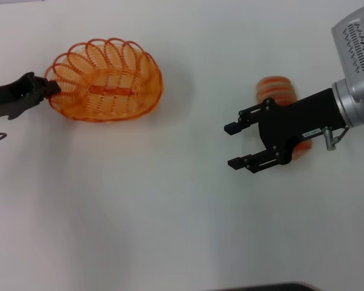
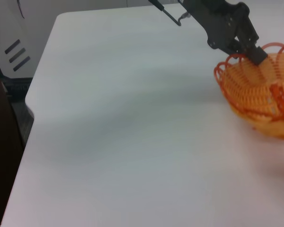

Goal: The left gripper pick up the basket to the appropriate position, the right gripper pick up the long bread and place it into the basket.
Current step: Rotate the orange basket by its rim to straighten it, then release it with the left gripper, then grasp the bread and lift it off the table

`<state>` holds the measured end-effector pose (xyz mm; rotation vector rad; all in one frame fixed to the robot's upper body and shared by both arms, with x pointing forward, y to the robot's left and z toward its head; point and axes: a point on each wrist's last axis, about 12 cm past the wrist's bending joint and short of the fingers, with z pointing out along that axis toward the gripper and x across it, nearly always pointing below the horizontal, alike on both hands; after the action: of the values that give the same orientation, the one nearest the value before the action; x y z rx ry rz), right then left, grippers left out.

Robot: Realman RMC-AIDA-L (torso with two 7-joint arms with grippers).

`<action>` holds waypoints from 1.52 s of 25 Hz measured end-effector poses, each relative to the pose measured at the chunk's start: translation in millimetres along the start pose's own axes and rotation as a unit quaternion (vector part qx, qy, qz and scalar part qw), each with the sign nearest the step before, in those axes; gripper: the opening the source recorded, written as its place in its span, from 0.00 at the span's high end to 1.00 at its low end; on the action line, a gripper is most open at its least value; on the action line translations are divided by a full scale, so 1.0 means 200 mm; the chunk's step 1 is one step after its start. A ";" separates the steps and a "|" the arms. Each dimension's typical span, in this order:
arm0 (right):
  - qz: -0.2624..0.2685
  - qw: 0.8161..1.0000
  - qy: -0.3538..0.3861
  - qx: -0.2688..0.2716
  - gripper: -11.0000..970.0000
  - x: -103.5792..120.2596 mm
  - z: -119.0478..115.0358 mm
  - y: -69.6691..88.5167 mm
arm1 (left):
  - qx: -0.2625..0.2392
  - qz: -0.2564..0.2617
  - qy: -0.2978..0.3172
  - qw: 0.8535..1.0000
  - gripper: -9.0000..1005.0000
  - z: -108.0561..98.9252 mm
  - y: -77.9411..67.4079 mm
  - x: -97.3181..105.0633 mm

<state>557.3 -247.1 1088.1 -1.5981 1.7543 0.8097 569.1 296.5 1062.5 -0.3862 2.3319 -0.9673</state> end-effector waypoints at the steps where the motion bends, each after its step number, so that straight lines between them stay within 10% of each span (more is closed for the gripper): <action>1: 0.000 1.000 0.000 0.000 0.28 0.00 0.00 0.00 | -0.005 0.001 0.004 1.000 0.86 0.01 -0.01 0.00; 14: 0.002 1.000 -0.004 0.006 0.28 0.00 0.01 0.00 | -0.003 0.007 0.024 1.000 0.83 -0.04 -0.04 -0.02; 28: -0.001 1.000 -0.005 0.014 0.28 0.00 0.00 -0.01 | -0.003 0.010 0.041 0.999 0.52 -0.11 -0.03 -0.01; 38: 0.014 0.999 -0.018 0.037 0.28 0.01 -0.02 -0.03 | 0.056 0.056 -0.065 0.995 0.52 -0.30 0.01 -0.15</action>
<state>563.3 -251.3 1089.4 -1.5049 1.7645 0.7728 555.7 343.5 1106.9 -0.2627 2.1468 -0.9839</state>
